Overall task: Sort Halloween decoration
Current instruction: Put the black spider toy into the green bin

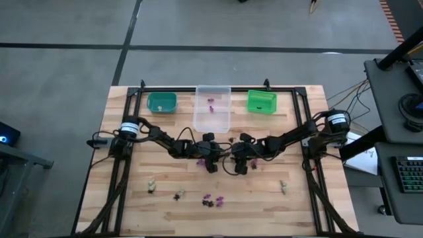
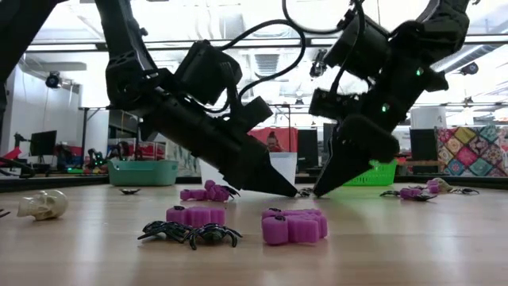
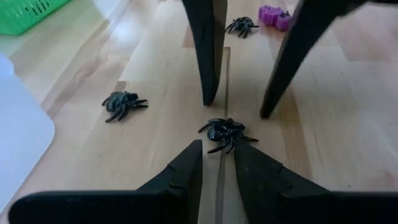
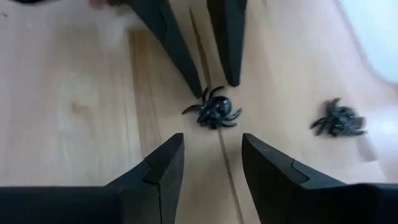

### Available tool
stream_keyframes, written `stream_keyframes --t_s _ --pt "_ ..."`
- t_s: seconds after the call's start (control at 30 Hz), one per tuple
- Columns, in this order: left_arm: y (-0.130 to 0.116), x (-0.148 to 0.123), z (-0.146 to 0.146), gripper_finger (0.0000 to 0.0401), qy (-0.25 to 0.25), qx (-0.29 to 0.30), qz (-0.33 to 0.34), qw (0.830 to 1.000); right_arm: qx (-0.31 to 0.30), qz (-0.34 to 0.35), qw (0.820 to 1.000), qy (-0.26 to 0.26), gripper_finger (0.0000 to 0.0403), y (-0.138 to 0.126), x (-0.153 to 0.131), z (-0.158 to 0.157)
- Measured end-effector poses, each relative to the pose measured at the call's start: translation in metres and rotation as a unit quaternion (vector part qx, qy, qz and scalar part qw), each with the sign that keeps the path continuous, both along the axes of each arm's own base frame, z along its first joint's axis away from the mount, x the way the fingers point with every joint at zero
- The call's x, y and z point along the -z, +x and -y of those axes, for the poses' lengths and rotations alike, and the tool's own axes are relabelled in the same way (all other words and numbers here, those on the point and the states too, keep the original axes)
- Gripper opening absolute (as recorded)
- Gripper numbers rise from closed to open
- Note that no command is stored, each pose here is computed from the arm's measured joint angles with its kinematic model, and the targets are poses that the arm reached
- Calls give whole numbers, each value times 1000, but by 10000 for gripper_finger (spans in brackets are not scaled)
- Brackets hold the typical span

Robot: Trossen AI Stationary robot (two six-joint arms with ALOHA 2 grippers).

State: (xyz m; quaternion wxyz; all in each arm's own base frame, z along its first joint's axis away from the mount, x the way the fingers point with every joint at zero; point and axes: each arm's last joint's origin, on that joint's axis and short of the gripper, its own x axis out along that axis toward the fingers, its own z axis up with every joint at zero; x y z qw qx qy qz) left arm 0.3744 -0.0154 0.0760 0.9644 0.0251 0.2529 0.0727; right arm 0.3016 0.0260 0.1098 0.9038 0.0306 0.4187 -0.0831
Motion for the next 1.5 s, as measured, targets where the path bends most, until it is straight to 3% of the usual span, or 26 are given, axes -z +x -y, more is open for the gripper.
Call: stream_keyframes --t_s 0.23,0.53,0.83,1.03,1.3,1.5 --pt "-1 1 0 75 -1 1 -3 1000 10 5 1000 -4 171 5 12 0" --pt "-2 -2 0 75 0 3 -2 1000 11 24 1000 -4 159 8 10 3" --pt "-12 -26 2 75 30 37 -19 999 11 46 999 -6 145 2 -18 4" --pt "-12 -25 2 76 75 66 -18 995 8 9 1000 -6 145 -8 -19 2" --pt "-9 -29 2 135 132 94 -2 987 6 24 1000 17 136 -12 -14 1" --pt "-8 -32 1 176 139 102 14 985 3 35 999 12 126 -11 -13 1"
